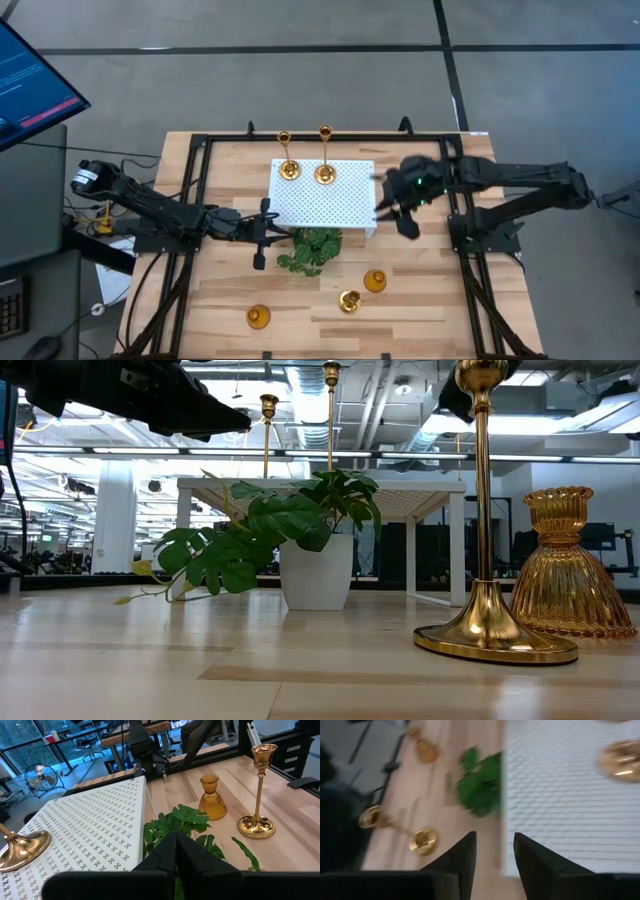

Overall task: Pick & Place candle stick holders
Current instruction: Put the gold candle holder on the shelf

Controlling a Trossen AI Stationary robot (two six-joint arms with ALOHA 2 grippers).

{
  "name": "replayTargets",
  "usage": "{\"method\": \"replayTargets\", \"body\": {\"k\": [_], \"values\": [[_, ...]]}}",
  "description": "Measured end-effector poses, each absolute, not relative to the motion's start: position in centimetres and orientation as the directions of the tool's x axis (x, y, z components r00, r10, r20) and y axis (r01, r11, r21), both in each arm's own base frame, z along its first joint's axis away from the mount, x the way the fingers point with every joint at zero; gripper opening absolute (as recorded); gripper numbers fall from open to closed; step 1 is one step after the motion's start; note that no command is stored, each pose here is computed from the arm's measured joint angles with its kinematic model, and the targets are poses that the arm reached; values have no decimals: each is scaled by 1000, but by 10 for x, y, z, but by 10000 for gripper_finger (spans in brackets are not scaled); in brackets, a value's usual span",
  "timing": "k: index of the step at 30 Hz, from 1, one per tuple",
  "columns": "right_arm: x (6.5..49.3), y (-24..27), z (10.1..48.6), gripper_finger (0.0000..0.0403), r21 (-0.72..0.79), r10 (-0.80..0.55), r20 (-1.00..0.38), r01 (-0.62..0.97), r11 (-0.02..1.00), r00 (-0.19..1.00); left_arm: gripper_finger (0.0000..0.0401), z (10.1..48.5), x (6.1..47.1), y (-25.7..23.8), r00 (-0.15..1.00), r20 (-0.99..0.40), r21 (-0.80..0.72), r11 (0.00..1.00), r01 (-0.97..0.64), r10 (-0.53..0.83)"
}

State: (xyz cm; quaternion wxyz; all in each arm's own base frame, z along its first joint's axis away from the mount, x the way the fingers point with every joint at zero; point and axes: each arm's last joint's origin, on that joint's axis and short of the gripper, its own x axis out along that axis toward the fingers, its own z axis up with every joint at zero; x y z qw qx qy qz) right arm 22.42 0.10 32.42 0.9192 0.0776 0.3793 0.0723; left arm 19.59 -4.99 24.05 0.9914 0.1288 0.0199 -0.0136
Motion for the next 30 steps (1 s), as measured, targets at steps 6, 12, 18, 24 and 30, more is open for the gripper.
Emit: {"method": "replayTargets", "body": {"k": [6, 12, 18, 24, 30], "values": [[220, 45, 315, 108, 226, 293, -700, -187, 956, 651, 8, 240, 196, -50, 999, -45, 255, 966, 33, -22], [211, 85, 302, 94, 116, 263, -703, -258, 959, 661, 8, 234, 200, -52, 997, -76, 263, 964, 43, -24], [205, 108, 265, 76, -84, 196, -651, -327, 941, 733, 7, 228, 205, -53, 994, -108, 199, 979, 45, -24], [203, 108, 225, 54, -99, 212, -569, -322, 941, 795, 9, 224, 207, -54, 992, -126, 155, 987, 43, -23], [198, 111, 203, 41, -59, 338, -376, -386, 920, 863, 7, 225, 207, -54, 992, -122, 153, 987, 42, -23]]}}
